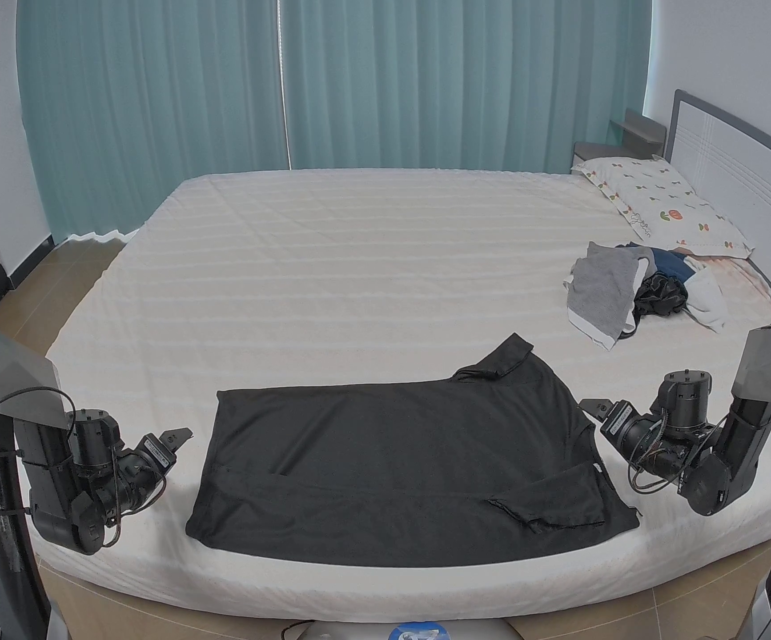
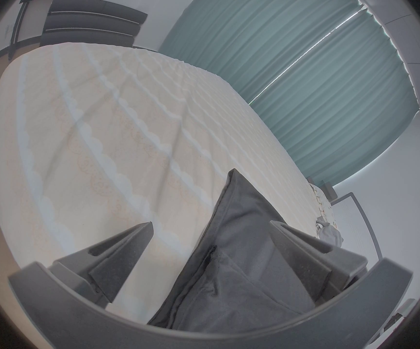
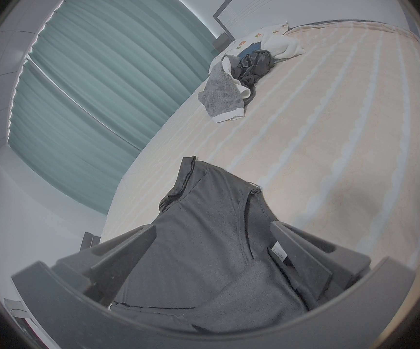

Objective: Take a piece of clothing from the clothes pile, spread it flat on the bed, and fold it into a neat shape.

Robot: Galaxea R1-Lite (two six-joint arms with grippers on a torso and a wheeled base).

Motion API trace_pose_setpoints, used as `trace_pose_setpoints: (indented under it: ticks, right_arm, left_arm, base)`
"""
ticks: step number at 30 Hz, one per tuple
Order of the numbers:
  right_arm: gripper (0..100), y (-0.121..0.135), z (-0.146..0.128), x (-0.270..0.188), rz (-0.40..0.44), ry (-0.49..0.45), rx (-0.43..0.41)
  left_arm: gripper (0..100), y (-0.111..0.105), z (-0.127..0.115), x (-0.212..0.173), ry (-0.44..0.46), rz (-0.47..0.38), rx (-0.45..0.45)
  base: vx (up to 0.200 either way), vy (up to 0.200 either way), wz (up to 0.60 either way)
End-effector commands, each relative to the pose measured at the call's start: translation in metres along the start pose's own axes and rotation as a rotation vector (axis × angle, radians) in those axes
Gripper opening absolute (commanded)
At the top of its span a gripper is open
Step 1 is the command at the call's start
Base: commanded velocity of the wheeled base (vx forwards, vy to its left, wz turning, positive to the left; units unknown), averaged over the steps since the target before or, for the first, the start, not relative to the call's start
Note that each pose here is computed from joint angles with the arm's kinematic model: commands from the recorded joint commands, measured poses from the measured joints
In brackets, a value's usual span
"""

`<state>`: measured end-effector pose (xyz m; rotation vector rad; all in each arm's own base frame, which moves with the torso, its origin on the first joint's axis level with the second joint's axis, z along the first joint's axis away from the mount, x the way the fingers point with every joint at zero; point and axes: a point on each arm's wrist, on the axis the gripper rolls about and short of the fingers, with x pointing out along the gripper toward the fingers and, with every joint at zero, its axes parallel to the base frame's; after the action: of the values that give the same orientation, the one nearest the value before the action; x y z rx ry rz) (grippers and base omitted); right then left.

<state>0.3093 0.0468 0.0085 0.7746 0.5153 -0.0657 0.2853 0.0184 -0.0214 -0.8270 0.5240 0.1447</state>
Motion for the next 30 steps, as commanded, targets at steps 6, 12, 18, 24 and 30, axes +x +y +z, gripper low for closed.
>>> trace_pose_setpoints:
  ticks: [6, 12, 18, 24, 30]
  right_arm:
    - [100, 0.000, -0.001, 0.000, -0.001, 0.003, -0.001]
    - [100, 0.001, -0.002, 0.000, 0.002, 0.006, -0.003]
    - [100, 0.000, -0.005, 0.001, -0.002, 0.013, -0.005]
    - [100, -0.001, -0.005, 0.001, -0.005, 0.018, -0.004]
    - [100, 0.000, -0.010, 0.000, -0.005, 0.033, -0.008]
  left_arm:
    - [100, -0.002, -0.005, 0.003, 0.014, -0.004, 0.009]
    - [100, -0.004, -0.004, 0.003, 0.007, -0.009, 0.012]
    - [100, -0.009, -0.003, 0.007, 0.001, -0.031, -0.007]
    - [100, -0.016, -0.002, 0.014, -0.043, -0.029, -0.001]
    - [100, -0.029, 0.009, 0.027, -0.129, -0.031, 0.044]
  base:
    - [0.000, -0.200, 0.00]
    - [0.000, -0.100, 0.00]
    - [0.000, 0.000, 0.00]
    - [0.000, 0.000, 0.00]
    - [0.000, 0.000, 0.00]
